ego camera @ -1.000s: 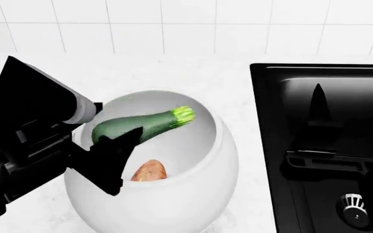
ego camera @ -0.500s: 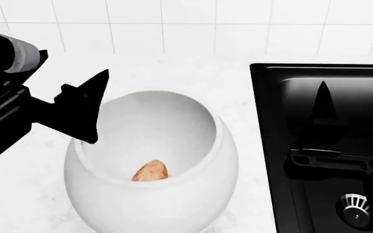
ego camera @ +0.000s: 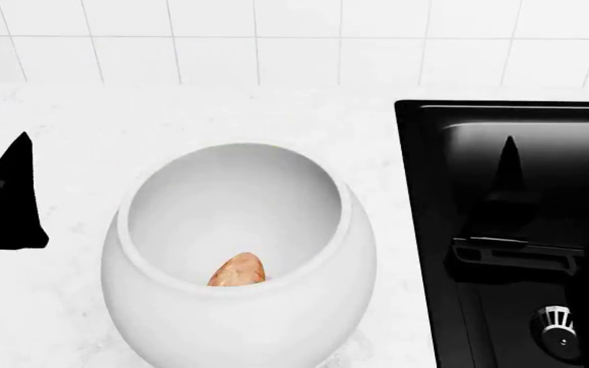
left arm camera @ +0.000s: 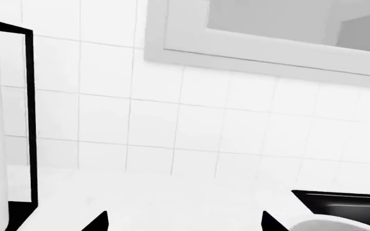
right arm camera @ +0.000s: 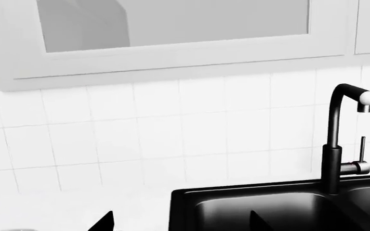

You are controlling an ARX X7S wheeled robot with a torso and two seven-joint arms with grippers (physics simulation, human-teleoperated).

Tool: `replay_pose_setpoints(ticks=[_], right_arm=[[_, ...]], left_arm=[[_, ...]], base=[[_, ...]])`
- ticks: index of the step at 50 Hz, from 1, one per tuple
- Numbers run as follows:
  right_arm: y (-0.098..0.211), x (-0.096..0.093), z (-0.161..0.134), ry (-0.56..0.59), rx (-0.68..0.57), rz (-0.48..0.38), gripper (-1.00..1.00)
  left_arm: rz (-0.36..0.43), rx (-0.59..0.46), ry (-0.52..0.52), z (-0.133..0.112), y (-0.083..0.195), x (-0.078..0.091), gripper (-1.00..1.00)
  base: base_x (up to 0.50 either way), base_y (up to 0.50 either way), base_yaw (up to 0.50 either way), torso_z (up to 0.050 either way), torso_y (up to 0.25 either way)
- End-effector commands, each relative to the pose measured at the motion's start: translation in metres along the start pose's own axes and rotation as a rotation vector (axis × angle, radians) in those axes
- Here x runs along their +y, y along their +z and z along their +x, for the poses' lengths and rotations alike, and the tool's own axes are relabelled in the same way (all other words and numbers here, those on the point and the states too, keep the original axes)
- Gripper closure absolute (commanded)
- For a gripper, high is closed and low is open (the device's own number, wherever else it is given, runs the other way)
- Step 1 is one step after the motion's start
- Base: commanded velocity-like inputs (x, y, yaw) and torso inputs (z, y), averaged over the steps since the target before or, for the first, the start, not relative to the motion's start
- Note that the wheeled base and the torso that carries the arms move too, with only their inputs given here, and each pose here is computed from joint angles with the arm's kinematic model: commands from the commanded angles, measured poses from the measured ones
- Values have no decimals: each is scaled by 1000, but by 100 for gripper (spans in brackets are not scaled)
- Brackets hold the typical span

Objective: There is a mixed pile of frozen fruits and vegetables on the counter. Locate all the frozen vegetables and place the items in a bowl on the counter. Take all the frozen fruits and defrost them in a running sink.

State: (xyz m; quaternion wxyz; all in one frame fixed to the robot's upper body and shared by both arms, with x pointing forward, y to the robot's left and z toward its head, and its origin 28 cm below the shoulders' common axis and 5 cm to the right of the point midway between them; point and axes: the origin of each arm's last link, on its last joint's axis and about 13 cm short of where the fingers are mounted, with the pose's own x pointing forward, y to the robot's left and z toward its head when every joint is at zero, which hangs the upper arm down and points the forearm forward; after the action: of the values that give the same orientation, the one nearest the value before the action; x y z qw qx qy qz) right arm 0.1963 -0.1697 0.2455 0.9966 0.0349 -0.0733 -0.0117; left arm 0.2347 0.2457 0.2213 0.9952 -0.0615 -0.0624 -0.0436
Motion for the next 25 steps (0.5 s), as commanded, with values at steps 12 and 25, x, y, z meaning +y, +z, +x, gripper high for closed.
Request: replay_pose_setpoints(ticks=[12,25], right_arm=[[-19,-3,10,-10,24,25,-100],[-20,-2,10,-33,63,-4,-100]], left_arm=[[12,23,-5,-12,-7,4,-100],[22,25,-10,-13,-6,3,-100]], base=[[0,0,0,0,0],[-184,0,0,0,0]])
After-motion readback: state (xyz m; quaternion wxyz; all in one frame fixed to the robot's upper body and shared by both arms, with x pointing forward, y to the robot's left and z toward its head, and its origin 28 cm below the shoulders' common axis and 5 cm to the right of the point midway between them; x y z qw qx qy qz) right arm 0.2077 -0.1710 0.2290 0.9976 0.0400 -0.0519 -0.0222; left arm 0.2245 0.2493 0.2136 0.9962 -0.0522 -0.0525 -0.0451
